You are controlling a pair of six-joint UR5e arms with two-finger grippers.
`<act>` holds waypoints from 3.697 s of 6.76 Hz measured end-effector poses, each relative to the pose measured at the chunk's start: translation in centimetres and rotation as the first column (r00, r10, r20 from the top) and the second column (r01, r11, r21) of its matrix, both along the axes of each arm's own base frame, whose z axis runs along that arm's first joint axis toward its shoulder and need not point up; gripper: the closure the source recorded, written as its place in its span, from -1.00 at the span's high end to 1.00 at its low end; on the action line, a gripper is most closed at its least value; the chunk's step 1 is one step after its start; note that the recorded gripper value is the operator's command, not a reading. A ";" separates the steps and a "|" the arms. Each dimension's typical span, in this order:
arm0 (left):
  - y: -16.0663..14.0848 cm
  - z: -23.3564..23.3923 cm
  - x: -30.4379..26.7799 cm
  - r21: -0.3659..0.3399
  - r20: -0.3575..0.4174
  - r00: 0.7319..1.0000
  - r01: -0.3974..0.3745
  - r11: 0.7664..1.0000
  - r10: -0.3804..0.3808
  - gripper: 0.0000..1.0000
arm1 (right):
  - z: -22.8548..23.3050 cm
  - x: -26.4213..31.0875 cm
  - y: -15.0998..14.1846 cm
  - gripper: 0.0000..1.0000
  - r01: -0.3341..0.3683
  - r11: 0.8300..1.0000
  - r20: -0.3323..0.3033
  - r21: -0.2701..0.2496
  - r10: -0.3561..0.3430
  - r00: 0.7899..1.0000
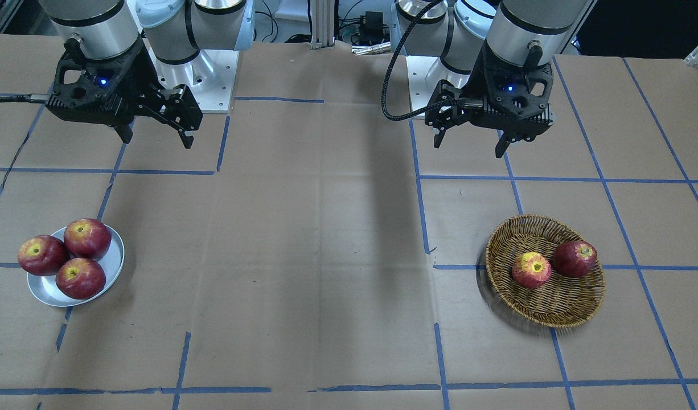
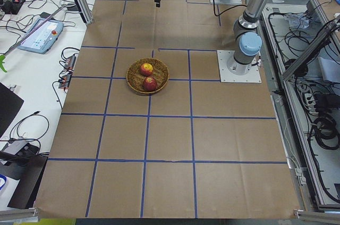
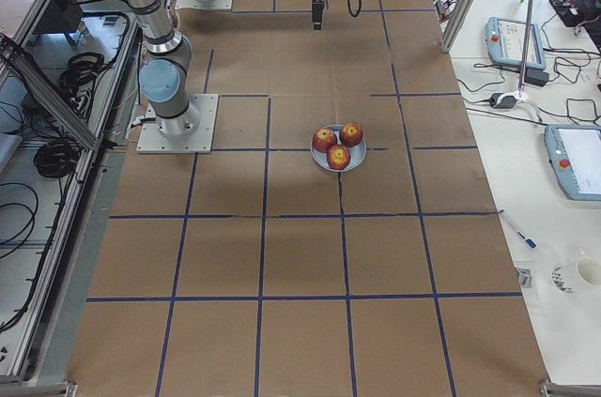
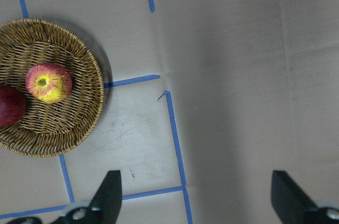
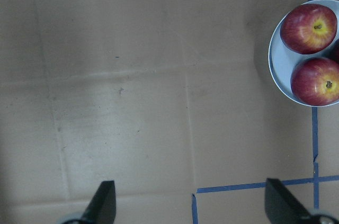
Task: Transfer apple from basket to plate
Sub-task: 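Move the left gripper over the wicker basket toward the yellow-red apple, then lower the left gripper into the basket and grasp the yellow-red apple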
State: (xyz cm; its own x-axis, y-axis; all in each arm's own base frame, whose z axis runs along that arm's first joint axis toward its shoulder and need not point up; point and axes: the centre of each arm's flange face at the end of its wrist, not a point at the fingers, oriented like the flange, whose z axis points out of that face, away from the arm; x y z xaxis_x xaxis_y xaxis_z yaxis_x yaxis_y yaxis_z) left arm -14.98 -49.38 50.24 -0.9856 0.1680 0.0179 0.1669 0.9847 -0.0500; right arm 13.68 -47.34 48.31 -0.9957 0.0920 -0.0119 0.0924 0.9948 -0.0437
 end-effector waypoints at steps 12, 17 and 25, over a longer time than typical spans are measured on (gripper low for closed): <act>-5.6 -21.8 19.3 0.083 0.098 0.951 0.287 0.954 -0.294 0.98 | 0.4 0.1 0.2 1.00 -0.002 1.000 0.002 -0.007 0.002 1.000; -9.1 -26.5 21.0 0.091 0.079 0.950 0.295 0.951 -0.303 0.98 | 0.4 0.2 0.2 1.00 -0.002 1.000 0.006 -0.008 0.002 1.000; -9.9 -31.7 21.2 0.146 0.042 0.954 0.288 0.946 -0.297 -0.09 | 0.5 0.2 0.2 1.00 -0.003 1.000 0.012 -0.010 0.003 1.000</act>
